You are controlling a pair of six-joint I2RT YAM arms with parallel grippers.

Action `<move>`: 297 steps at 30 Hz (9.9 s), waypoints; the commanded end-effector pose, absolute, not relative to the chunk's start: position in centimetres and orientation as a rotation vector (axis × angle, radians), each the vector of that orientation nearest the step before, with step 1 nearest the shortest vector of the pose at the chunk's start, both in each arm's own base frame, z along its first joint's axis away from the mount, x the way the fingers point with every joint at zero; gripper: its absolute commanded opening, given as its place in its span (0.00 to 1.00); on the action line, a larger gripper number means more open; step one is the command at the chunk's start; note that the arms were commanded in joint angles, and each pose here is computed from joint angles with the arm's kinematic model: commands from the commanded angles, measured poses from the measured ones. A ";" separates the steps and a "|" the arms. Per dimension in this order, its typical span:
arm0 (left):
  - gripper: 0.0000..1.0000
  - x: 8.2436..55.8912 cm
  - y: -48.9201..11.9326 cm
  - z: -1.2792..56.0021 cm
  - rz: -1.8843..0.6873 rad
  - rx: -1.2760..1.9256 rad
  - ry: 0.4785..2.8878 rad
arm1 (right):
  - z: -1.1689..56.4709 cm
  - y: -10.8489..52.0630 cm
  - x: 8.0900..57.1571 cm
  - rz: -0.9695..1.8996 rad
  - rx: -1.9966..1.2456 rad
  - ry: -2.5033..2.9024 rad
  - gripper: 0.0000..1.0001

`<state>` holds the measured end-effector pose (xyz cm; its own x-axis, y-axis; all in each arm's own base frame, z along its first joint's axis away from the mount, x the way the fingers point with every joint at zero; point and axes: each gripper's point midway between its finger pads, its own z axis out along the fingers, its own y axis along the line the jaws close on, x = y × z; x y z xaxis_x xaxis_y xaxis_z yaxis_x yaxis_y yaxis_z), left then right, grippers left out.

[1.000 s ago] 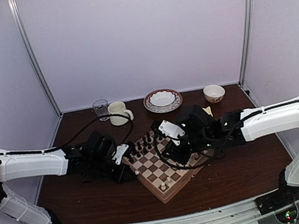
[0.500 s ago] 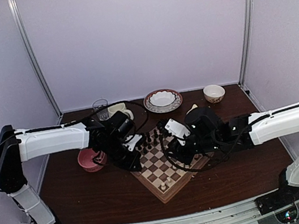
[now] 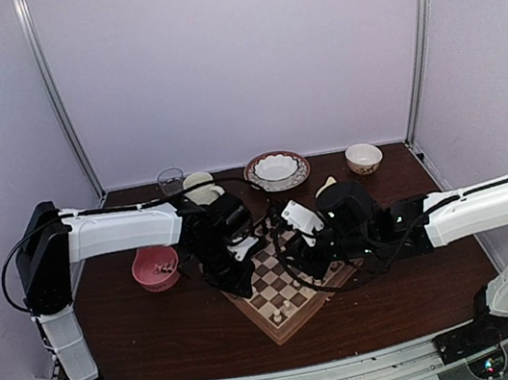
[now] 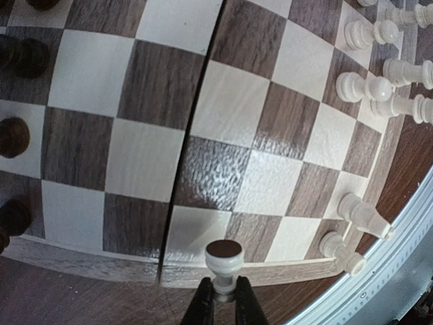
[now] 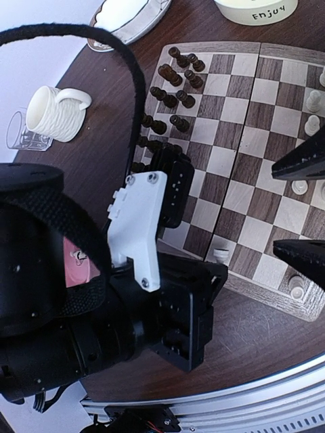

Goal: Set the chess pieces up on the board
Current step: Place the pawn on the chessboard, then pick up the pawn from the chessboard, then place the pawn at c2.

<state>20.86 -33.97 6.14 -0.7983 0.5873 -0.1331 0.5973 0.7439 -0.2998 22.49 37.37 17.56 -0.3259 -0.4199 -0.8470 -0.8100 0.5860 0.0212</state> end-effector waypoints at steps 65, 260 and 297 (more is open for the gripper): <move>0.47 23.2 -13.4 23.2 -0.249 0.078 2.020 | 8.5 46.4 21.5 -0.008 -2.262 1.653 0.35; 0.48 22.4 -25.0 20.4 -0.661 0.526 2.068 | 8.1 38.7 22.5 0.470 -1.568 1.926 0.11; 0.48 24.1 -23.0 19.0 -0.482 0.419 2.147 | 17.2 38.0 21.8 0.584 -1.368 1.784 0.31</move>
<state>22.48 -24.19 17.90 -0.5690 0.1596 -0.8067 0.5443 0.8085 -0.2240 21.96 38.39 14.59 -0.0954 -0.6485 -0.7552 -0.9548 0.2741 -0.1147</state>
